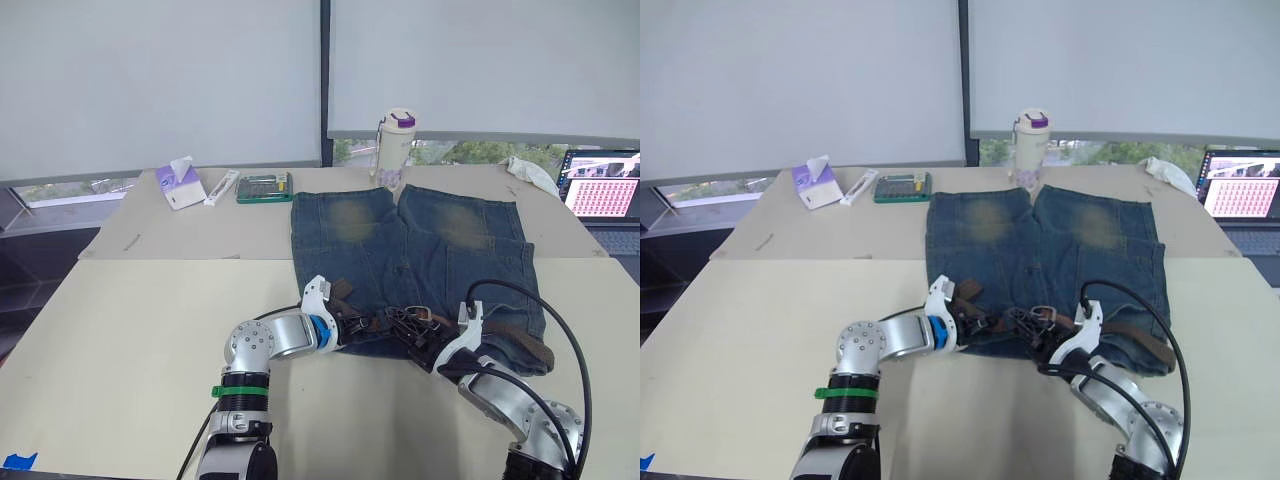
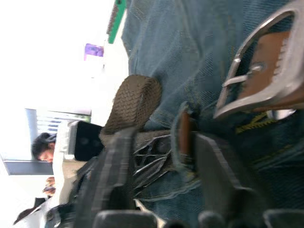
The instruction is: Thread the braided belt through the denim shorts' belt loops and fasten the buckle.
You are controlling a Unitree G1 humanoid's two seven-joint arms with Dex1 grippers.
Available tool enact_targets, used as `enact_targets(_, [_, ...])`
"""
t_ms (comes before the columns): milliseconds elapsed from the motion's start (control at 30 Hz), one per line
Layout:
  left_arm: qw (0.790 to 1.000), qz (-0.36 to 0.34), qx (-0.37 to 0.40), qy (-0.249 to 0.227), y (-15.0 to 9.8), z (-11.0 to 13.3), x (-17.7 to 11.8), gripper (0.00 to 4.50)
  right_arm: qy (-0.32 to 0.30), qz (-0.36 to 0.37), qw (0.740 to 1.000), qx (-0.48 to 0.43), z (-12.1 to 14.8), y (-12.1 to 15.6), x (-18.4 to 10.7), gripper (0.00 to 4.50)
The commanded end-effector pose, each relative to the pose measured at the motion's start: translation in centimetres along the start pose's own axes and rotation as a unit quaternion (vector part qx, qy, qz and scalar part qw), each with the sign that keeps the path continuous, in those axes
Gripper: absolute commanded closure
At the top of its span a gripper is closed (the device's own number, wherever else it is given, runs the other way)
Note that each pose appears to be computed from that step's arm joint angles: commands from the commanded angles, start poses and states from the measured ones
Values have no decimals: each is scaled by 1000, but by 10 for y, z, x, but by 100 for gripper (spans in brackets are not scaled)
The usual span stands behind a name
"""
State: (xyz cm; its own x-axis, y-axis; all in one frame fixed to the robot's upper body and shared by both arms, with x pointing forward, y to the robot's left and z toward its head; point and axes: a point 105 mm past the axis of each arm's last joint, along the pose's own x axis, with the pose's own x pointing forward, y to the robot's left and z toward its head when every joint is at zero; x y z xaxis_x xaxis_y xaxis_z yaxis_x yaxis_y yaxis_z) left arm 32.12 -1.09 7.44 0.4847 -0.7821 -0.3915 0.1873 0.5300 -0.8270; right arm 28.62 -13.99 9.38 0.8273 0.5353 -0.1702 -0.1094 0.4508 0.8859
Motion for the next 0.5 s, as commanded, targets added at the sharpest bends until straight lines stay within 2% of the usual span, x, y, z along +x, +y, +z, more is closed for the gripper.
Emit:
enact_targets(33, [1000, -3, -10, 20, -3, -12, 8, 450, -7, 32, 999, -6, 4, 15, -1, 242])
enact_targets(133, [1000, -3, -10, 20, -3, -13, 8, 450, -4, 23, 1000, -9, 3, 13, 0, 242])
enact_targets(233, [1000, -3, -11, 20, -3, -13, 8, 450, 14, 4, 1000, -27, -2, 7, 0, 324])
enact_targets(333, [1000, -3, -11, 20, -3, -13, 8, 450, 29, -13, 998, -46, -7, 2, 0, 432])
enact_targets(367, [1000, -3, -11, 20, -3, -13, 8, 450, 31, -15, 998, -49, -8, 1, 0, 447])
enact_targets(500, [1000, -3, -10, 19, -3, -13, 8, 450, 13, -22, 999, -44, -1, 0, 2, 447])
